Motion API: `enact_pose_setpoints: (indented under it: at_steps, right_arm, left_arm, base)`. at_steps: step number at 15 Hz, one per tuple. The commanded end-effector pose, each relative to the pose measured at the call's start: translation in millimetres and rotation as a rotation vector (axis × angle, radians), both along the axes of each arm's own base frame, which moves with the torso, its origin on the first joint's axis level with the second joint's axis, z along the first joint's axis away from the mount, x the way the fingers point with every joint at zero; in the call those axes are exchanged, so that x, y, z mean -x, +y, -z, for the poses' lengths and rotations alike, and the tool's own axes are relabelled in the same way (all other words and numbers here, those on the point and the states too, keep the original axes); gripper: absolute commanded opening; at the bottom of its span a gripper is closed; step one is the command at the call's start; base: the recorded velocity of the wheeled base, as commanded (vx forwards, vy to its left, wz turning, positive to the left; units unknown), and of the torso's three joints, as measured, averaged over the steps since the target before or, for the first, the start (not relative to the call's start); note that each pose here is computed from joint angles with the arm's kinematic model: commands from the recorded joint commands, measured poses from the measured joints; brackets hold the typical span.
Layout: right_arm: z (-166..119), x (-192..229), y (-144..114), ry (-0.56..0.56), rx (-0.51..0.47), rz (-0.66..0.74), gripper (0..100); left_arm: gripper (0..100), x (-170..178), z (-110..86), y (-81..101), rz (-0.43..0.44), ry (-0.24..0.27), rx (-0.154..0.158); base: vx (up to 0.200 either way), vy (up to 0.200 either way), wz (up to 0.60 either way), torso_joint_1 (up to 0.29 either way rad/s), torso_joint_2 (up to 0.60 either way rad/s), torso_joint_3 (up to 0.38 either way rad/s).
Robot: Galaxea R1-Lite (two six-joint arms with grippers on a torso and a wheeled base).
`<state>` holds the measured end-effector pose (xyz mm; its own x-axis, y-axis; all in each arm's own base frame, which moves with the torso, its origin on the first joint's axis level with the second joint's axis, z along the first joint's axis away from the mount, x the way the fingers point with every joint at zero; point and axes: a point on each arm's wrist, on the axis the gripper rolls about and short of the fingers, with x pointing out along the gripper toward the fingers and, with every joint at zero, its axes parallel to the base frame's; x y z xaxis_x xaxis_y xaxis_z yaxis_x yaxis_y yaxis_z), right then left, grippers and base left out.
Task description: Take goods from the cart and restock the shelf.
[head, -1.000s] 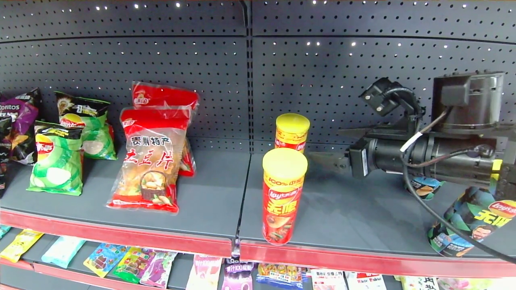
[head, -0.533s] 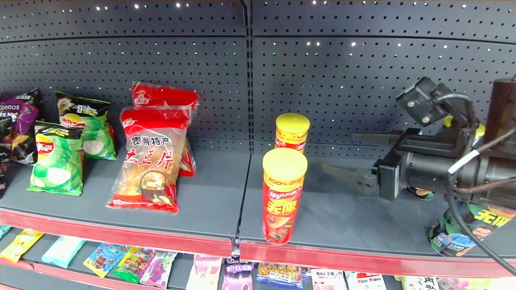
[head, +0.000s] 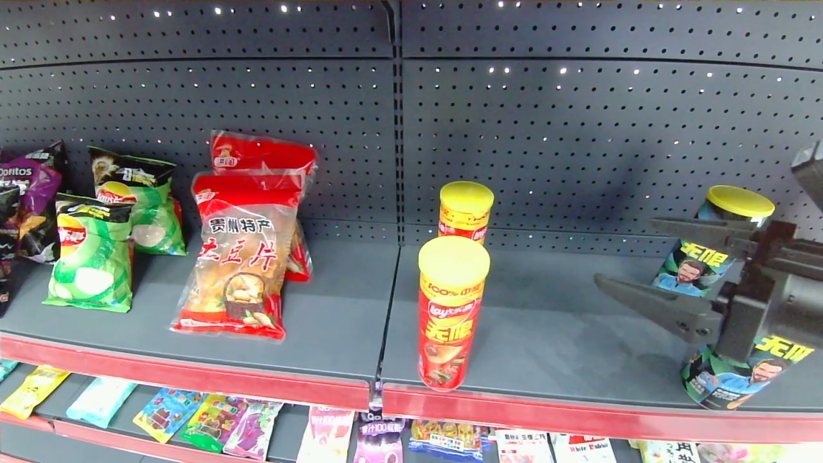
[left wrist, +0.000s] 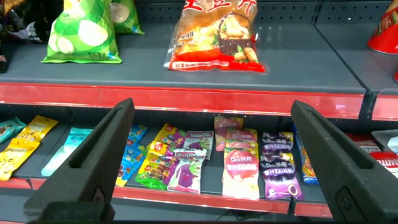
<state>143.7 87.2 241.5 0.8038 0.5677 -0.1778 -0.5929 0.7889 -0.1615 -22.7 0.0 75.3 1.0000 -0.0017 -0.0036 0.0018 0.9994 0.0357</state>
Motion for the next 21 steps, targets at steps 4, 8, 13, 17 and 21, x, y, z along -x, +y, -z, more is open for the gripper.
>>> enact_pose_setpoints:
  at_steps: [4, 8, 13, 17, 21]
  right_arm:
    - [-3.8, 50.8, -42.3, -0.072, -0.047, 0.053, 100]
    - [-14.3, 65.7, -51.1, -0.132, -0.075, 0.058, 100]
    - [-22.5, 86.9, -68.1, -0.232, -0.104, 0.190, 100]
    - [-11.8, 103.1, -82.2, -0.260, -0.110, 0.471, 100]
    - [-6.5, 126.6, -87.4, -0.277, -0.159, 0.613, 100]
  left_arm:
    - [100, 0.0, 0.0, 0.0, 0.000, -0.001, 0.000]
    - [100, -0.1, 0.0, 0.0, -0.002, 0.001, -0.001]
    - [100, -0.1, 0.0, 0.0, 0.000, 0.001, 0.000]
    - [100, 0.0, 0.0, 0.0, -0.002, -0.001, 0.000]
    - [100, 0.0, 0.0, 0.0, 0.000, -0.001, 0.000]
  base:
    - [0.000, 0.000, 0.00, 0.000, 0.00, 0.000]
    - [0.000, 0.000, 0.00, 0.000, 0.00, 0.000]
    - [0.000, 0.000, 0.00, 0.000, 0.00, 0.000]
    - [0.000, 0.000, 0.00, 0.000, 0.00, 0.000]
    - [0.000, 0.000, 0.00, 0.000, 0.00, 0.000]
